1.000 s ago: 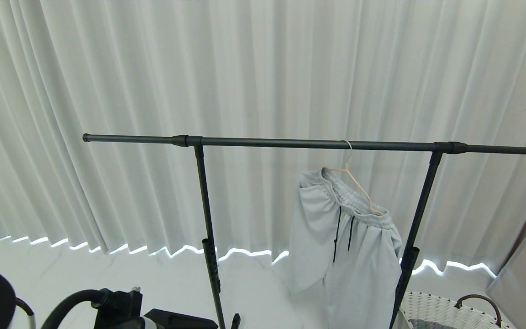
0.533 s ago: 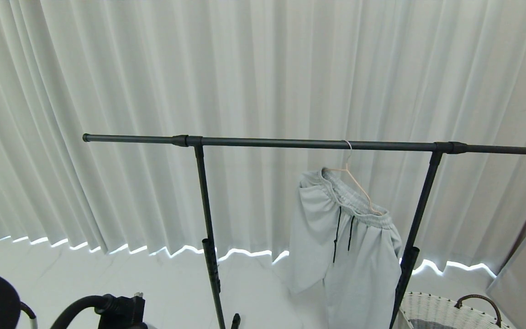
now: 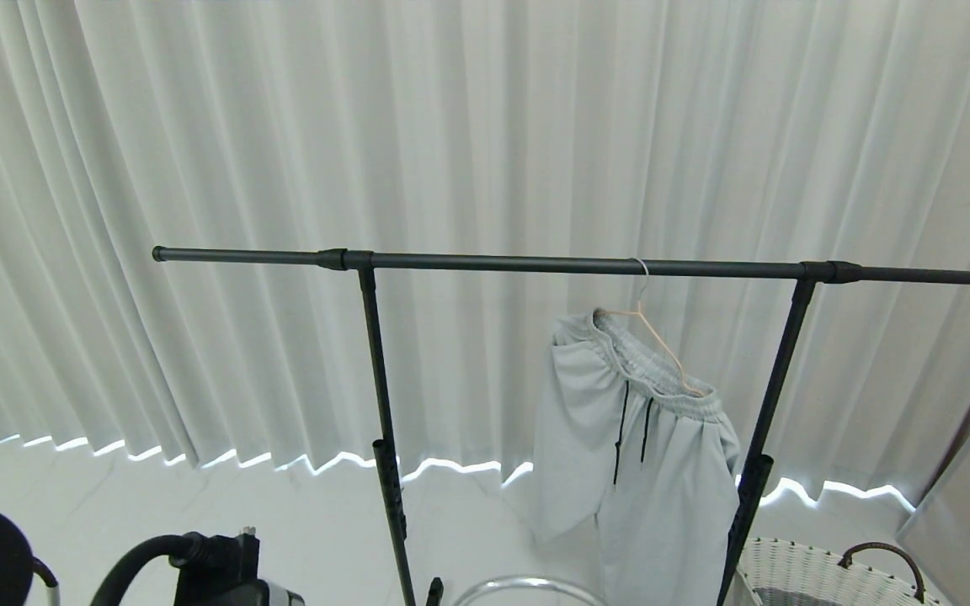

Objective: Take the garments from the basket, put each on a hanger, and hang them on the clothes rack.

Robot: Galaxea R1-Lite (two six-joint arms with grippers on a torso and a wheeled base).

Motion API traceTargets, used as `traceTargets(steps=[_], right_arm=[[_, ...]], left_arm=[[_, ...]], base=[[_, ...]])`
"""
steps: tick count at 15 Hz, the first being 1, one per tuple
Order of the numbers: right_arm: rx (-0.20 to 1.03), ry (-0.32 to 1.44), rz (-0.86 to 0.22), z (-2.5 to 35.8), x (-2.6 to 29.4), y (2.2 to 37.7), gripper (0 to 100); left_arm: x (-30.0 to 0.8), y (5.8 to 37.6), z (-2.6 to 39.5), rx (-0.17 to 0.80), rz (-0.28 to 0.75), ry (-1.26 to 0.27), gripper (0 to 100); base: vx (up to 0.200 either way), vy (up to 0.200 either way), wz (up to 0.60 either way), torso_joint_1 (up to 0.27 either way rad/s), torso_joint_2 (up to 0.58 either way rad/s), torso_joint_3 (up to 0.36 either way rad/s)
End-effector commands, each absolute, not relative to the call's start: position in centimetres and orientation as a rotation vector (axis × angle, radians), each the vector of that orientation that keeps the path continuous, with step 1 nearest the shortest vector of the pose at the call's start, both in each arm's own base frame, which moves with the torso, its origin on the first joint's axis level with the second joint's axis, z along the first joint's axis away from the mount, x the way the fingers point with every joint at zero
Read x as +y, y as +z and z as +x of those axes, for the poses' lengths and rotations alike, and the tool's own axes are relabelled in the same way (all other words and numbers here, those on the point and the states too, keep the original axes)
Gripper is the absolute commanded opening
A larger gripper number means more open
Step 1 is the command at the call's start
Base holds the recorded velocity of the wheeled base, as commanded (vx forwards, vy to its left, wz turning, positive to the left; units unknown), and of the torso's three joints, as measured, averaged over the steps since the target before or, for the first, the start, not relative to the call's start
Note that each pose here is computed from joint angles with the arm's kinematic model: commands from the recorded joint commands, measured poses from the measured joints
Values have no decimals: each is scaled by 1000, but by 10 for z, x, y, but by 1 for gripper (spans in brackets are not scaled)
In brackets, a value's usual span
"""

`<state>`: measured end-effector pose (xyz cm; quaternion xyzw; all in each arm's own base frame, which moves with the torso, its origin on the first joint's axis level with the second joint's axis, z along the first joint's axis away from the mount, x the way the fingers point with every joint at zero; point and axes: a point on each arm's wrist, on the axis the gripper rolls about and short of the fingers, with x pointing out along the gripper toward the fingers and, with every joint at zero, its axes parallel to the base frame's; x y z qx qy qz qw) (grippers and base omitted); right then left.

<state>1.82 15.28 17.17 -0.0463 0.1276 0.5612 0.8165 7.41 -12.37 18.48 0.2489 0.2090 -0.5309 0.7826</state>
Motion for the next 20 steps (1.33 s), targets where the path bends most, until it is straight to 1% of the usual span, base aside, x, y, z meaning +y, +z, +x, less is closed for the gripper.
traceTargets(steps=[1,2,3,4,6,8,9,12,13,15,17,19,20], right_arm=[[272,1049,-125,42,149,168,100],[273,1021,-134,47,147,167,100],[294,983,-154,52,146,161,100],[312,952,-167,56,144,156,100],[343,882,-175,66,143,149,100],[376,859,-165,71,148,146,100],[399,856,-151,73,154,143,100],[428,857,-70,79,180,136,100],[438,856,-60,81,186,134,100],[462,839,4,93,215,129,100],[455,808,66,104,240,127,100],[454,714,74,116,264,114,100],[466,685,66,120,270,106,100]], left_arm=[[-119,182,74,446,575,-1048,0],[-118,181,76,449,596,-991,0],[-117,178,80,453,641,-850,0],[-117,178,85,455,670,-748,0],[-117,184,93,445,679,-610,0],[-117,196,102,420,660,-499,0],[-116,202,106,411,644,-467,0],[-117,221,112,363,595,-438,0],[-118,224,113,356,587,-434,0],[-119,230,113,339,573,-432,0],[-118,231,114,336,567,-427,0],[-120,234,115,307,534,-424,0],[-120,235,115,298,529,-425,0]], base=[[0,0,0,0,0,0],[0,0,0,0,0,0],[0,0,0,0,0,0],[0,0,0,0,0,0],[0,0,0,0,0,0],[0,0,0,0,0,0],[0,0,0,0,0,0],[0,0,0,0,0,0],[0,0,0,0,0,0],[0,0,0,0,0,0],[0,0,0,0,0,0],[0,0,0,0,0,0],[0,0,0,0,0,0]])
